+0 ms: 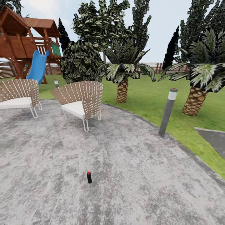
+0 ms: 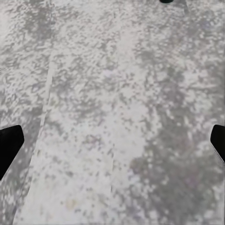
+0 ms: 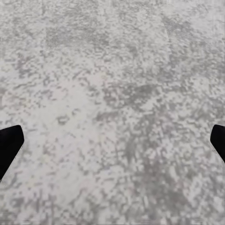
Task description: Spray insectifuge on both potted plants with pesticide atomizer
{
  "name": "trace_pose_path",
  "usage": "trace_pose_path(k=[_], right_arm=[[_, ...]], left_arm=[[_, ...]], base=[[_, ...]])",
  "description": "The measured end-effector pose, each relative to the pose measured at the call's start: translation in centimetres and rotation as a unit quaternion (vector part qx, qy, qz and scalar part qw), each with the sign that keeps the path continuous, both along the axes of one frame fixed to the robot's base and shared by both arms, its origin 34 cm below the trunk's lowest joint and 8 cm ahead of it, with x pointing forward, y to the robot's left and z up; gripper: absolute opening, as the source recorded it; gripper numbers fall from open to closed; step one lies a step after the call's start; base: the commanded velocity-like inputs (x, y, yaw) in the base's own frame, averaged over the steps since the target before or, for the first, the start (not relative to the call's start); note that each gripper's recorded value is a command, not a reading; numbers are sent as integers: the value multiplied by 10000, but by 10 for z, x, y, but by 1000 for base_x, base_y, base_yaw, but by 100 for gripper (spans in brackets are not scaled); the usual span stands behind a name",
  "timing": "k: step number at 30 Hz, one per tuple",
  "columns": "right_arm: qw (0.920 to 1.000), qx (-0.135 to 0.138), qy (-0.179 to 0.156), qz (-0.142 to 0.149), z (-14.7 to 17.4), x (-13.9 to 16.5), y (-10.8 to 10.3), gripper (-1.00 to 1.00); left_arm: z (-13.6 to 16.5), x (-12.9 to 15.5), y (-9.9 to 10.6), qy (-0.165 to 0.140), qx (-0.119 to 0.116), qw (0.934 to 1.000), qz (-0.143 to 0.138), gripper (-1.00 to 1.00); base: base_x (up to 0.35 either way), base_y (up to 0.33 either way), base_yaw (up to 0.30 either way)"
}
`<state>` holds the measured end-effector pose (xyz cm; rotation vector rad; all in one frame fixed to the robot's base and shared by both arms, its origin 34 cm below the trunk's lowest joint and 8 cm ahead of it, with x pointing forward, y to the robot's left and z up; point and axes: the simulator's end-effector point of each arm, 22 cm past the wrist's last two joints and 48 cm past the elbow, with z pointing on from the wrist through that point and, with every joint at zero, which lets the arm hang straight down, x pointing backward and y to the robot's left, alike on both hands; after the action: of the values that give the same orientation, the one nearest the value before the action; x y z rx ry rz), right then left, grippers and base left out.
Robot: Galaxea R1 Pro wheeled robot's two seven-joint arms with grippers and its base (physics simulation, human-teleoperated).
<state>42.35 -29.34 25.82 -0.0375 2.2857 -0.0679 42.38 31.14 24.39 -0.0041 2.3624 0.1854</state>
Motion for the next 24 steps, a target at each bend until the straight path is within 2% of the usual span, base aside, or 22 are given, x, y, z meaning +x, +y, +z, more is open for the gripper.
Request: trace_pose_path(k=[5,19,24], right_arm=[[10000,0,-1,0,0,0,0,100],[10000,5,-10,5,1,1,0,100],[10000,0,-7,1,0,1,0,100]], left_arm=[[0,0,0,0,-1,10000,0,100],[0,0,0,0,-2,10000,5,100],[0,0,0,0,-2,10000,9,100]], base=[[212,-214,181],[202,-222,8],[179,-231,137]])
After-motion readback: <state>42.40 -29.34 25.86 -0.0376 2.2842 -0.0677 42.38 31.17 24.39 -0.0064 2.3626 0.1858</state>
